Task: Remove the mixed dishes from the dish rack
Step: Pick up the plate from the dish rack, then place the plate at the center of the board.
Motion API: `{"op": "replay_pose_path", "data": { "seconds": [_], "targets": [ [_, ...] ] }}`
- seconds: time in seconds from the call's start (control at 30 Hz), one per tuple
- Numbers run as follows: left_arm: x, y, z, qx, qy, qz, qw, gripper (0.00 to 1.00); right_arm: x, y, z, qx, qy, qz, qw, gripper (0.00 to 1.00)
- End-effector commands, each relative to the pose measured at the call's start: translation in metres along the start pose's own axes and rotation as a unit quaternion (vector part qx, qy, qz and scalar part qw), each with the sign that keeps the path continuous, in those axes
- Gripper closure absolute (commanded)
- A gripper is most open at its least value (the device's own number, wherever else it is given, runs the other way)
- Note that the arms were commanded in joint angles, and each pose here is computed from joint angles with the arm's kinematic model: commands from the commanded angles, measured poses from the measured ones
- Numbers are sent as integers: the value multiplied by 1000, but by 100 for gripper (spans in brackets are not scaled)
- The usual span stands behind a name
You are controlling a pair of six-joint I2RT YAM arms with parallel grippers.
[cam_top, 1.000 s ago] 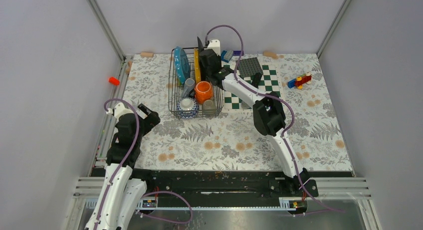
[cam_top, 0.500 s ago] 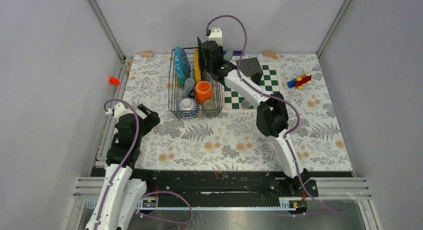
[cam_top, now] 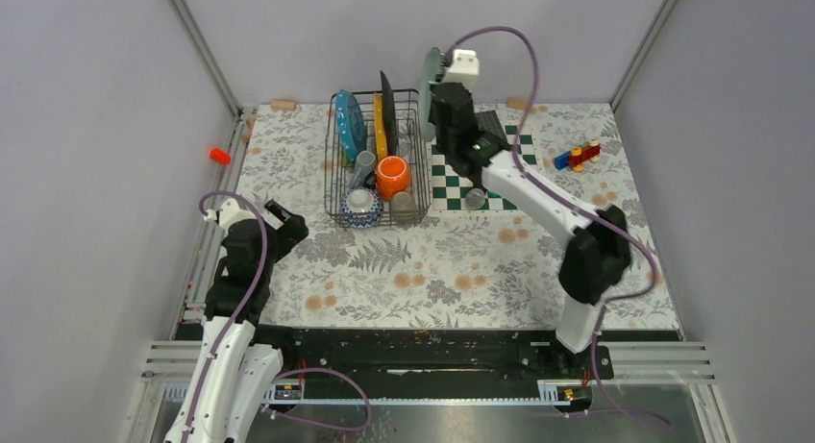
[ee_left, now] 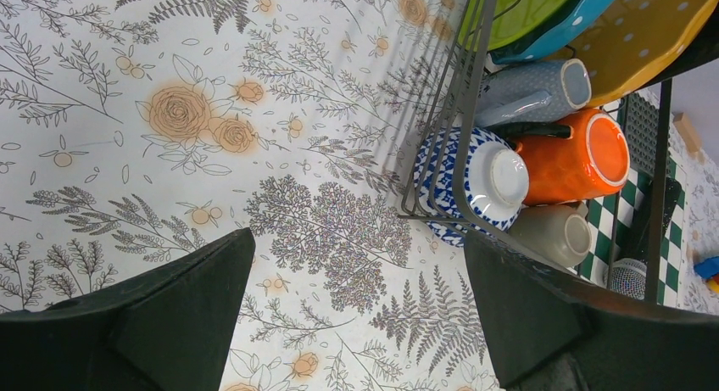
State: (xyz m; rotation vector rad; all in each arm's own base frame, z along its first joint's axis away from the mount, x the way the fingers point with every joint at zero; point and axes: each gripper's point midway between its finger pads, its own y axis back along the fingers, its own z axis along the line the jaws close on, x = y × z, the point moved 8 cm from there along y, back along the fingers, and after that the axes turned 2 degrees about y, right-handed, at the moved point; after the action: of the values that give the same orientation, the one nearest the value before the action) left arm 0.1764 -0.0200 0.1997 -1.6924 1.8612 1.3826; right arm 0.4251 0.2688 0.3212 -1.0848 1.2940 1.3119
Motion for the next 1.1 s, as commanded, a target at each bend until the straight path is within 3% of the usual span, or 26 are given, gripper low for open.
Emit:
{"op": "replay_pose_path", "data": {
  "seconds": [0.0,0.23,0.53,0.9,1.07],
  "targets": [
    [-11,4,-10,26,6,-20,999,1,-76,73,-40,-35,-170,-115,978,100],
    [-7,5,-18,70,2,-3,998,1,-13,152,-72,-166,-216,-12,962,100],
    [2,5,-34,152,3,40,988,1,71,235,-79,-383,-261,151,873,100],
    [11,3,-38,181,19,66,981,1,156,240,-55,-452,-330,304,771,100],
    [15,1,-36,179,18,77,981,1,178,232,-36,-447,-339,329,760,100]
  ]
}}
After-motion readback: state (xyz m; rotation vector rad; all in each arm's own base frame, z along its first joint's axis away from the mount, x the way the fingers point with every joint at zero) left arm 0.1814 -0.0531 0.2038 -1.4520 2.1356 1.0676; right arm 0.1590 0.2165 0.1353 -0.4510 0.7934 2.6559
